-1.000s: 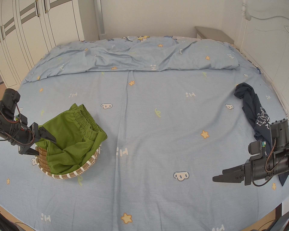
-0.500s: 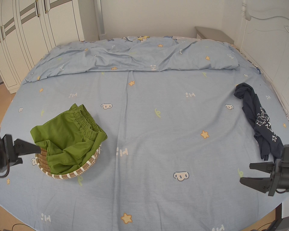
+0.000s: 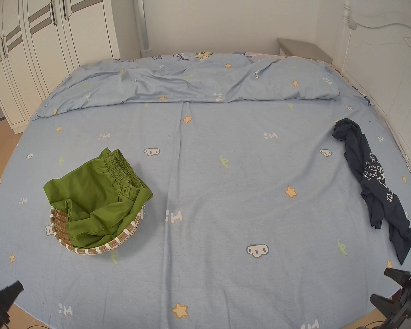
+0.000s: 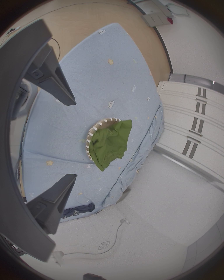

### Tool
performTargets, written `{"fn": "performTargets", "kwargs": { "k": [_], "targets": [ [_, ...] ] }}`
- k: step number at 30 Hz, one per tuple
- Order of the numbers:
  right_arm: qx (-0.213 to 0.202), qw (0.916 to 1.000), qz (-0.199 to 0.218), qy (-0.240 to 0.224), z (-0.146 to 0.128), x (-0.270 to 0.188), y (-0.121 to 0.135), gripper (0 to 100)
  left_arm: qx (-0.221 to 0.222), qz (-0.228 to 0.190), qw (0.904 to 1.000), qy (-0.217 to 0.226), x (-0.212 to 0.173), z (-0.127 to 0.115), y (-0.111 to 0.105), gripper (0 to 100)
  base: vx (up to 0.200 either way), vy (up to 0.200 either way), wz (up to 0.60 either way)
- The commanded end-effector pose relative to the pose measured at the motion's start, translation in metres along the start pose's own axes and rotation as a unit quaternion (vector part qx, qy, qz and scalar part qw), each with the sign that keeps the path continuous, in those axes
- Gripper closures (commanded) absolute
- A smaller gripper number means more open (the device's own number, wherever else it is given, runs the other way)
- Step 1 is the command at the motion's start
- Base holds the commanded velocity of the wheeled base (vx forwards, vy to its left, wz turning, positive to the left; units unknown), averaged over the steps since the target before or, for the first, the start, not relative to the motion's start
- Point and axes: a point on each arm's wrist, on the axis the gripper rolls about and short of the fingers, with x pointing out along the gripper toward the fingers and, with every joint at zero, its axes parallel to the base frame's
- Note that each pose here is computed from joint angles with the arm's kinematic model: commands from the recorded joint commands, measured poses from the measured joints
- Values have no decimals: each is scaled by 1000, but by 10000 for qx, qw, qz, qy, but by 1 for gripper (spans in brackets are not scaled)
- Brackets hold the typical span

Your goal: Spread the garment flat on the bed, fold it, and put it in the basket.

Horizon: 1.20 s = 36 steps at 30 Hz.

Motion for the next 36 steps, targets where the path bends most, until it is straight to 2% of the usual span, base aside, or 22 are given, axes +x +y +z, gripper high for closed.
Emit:
{"fn": "performTargets", "kwargs": {
  "k": [1, 6, 9, 10, 11, 14, 17, 18, 19, 20, 21, 23, 24, 26, 28, 30, 31, 32, 33, 34, 36],
  "targets": [
    [-38, 9981, -345, -506, -34, -18, 1, 0, -265, 219, 9976, -596, -6, -53, 27, 0, 0, 0, 0],
    [9, 9978, -515, -419, -39, -18, 0, 0, -297, 445, 9964, -659, 8, -68, 34, 0, 0, 0, 0],
    [41, 9976, -551, -427, -39, -18, -1, 0, 39, 53, 9959, -906, 30, -78, 43, 0, 0, 0, 0],
    [41, 9976, -551, -427, -39, -18, -1, 0, 329, -189, 9914, -1254, 35, -80, 44, 0, 0, 0, 0],
    [33, 9976, -544, -425, -39, -18, -1, 0, 460, -267, 9894, -1353, 39, -80, 44, 0, 0, 0, 0],
    [3, 9975, -560, -426, -40, -17, -1, 0, 1387, -558, 9751, -1635, 49, -81, 43, 0, 0, 0, 0],
    [7, 9972, -606, -427, -41, -16, -2, 0, 2197, -499, 9585, -1745, 53, -82, 44, 0, 0, 0, 0],
    [1, 9970, -625, -453, -41, -16, -2, 0, 2292, -484, 9561, -1758, 53, -83, 44, 0, 0, 0, 0],
    [0, 9953, -803, -545, -40, -15, -3, 0, 2578, -429, 9490, -1764, 56, -84, 45, 0, 0, 0, 0],
    [0, 9953, -803, -545, -40, -15, -3, 0, 2578, -429, 9490, -1764, 56, -84, 45, 0, 0, 0, 0],
    [23, 9898, -1204, -764, -40, -13, -6, 0, 2902, -326, 9393, -1803, 62, -88, 47, 0, 0, 0, 0],
    [6, 9833, -1525, -990, -40, -11, -8, 0, 2938, -360, 9343, -1988, 65, -89, 48, 0, 0, 0, 0],
    [6, 9806, -1627, -1094, -40, -10, -8, 0, 2832, -382, 9362, -2046, 65, -88, 48, 0, 0, 0, 0],
    [-4, 9689, -2053, -1381, -42, -7, -8, 0, 2475, -389, 9470, -2011, 65, -88, 48, 0, 0, 0, 0],
    [-79, 9569, -2316, -1748, -45, -9, -5, 0, 2517, -372, 9459, -2015, 65, -88, 48, 0, 0, 0, 0],
    [-422, 9569, -2210, -1835, -48, -10, -5, 0, 2538, -369, 9451, -2023, 65, -88, 48, 0, 0, 0, 0],
    [-422, 9569, -2210, -1835, -48, -10, -5, 0, 2538, -369, 9451, -2023, 65, -88, 48, 0, 0, 0, 0],
    [-847, 9538, -2296, -1743, -49, -9, -6, 0, 2543, -391, 9451, -2017, 65, -88, 48, 0, 0, 0, 0],
    [-896, 9535, -2306, -1723, -49, -9, -6, 0, 2543, -391, 9451, -2017, 65, -88, 48, 0, 0, 0, 0],
    [-1118, 9514, -2401, -1569, -53, -7, -8, 0, 2534, -385, 9453, -2019, 65, -88, 48, 0, 0, 0, 0],
    [-1064, 9518, -2391, -1599, -53, -7, -8, 0, 2545, -398, 9450, -2015, 65, -88, 48, 0, 0, 0, 0]
  ]
}}
